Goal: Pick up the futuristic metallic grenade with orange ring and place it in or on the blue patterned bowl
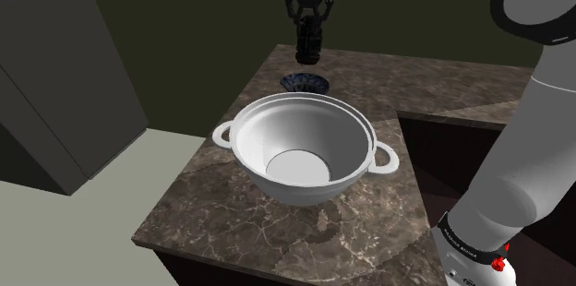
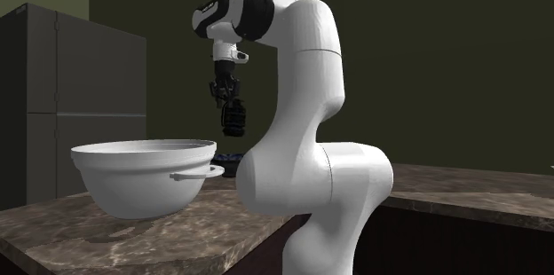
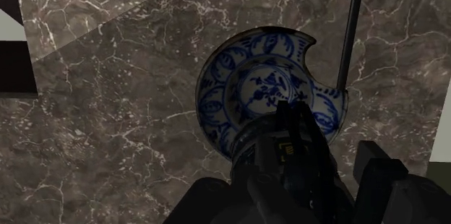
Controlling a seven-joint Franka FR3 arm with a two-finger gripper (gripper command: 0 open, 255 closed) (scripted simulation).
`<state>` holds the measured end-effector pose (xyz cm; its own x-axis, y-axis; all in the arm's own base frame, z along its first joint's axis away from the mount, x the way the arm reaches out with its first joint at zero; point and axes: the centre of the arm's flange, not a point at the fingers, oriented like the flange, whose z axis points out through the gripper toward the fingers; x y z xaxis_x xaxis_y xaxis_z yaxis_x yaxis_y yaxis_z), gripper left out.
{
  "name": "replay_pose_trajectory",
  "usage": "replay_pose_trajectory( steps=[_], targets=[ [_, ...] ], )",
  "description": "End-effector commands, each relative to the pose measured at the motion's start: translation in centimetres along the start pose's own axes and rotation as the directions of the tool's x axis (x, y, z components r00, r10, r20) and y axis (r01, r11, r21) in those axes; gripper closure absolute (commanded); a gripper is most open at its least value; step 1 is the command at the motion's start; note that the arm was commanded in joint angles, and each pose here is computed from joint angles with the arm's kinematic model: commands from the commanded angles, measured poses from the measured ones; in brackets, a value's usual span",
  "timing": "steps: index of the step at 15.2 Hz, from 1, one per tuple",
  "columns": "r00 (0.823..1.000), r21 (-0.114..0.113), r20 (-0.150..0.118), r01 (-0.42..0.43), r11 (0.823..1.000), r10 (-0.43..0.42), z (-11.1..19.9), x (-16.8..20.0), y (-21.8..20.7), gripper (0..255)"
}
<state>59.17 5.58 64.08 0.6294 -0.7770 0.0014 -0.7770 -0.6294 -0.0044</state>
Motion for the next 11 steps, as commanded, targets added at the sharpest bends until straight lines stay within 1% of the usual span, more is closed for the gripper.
replay_pose_trajectory(
  steps=[1,11],
  targets=[
    [1.0,0.001,-0.001,0.0,1.0,0.0,1.1,0.0,0.1,255],
    [1.0,0.001,-0.001,0.0,1.0,0.0,6.3,0.0,0.1,255]
  ],
)
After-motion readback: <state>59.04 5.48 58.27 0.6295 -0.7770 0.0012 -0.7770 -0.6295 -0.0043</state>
